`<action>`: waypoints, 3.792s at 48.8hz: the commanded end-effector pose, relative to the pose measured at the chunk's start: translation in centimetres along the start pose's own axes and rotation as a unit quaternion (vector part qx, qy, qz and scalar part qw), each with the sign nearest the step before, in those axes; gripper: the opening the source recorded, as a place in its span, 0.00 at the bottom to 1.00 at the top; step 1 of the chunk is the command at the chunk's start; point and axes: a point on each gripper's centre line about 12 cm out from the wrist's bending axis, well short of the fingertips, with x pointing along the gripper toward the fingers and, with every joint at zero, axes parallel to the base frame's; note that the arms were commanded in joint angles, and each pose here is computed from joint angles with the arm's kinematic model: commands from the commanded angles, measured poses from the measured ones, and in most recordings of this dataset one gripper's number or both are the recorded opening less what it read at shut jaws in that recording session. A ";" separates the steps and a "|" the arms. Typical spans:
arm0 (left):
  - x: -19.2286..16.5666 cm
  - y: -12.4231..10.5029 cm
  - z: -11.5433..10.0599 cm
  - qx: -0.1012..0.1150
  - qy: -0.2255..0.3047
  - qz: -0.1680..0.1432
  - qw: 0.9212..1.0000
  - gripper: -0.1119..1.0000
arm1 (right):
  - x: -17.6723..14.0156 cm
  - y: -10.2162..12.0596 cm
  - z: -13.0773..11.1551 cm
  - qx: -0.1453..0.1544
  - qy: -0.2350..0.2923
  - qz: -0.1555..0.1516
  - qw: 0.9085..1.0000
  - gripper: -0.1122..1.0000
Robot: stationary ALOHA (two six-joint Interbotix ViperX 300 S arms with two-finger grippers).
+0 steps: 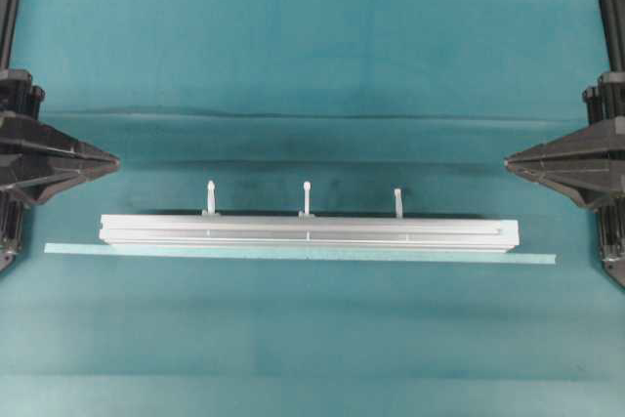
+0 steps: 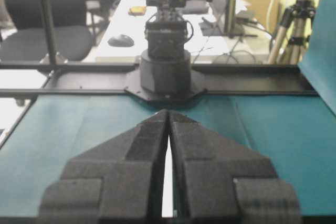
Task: Lift the large metal rail with both hands.
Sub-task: 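Lower both open grippers over the two ends of the silver rail, then close both grippers on the rail ends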
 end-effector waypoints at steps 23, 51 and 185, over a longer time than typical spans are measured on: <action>2.7 0.2 -0.4 -0.025 0.243 0.011 0.970 0.09 | 1.6 -0.4 -1.7 0.122 0.269 -0.035 0.955 0.10; 5.7 0.7 -4.2 -0.016 0.506 0.024 0.862 0.09 | 5.7 0.0 -7.8 0.094 0.593 -0.041 0.799 0.10; 7.1 0.5 -19.6 -0.018 0.569 0.020 0.822 0.43 | 6.0 0.1 -20.1 0.020 0.638 -0.014 0.769 0.44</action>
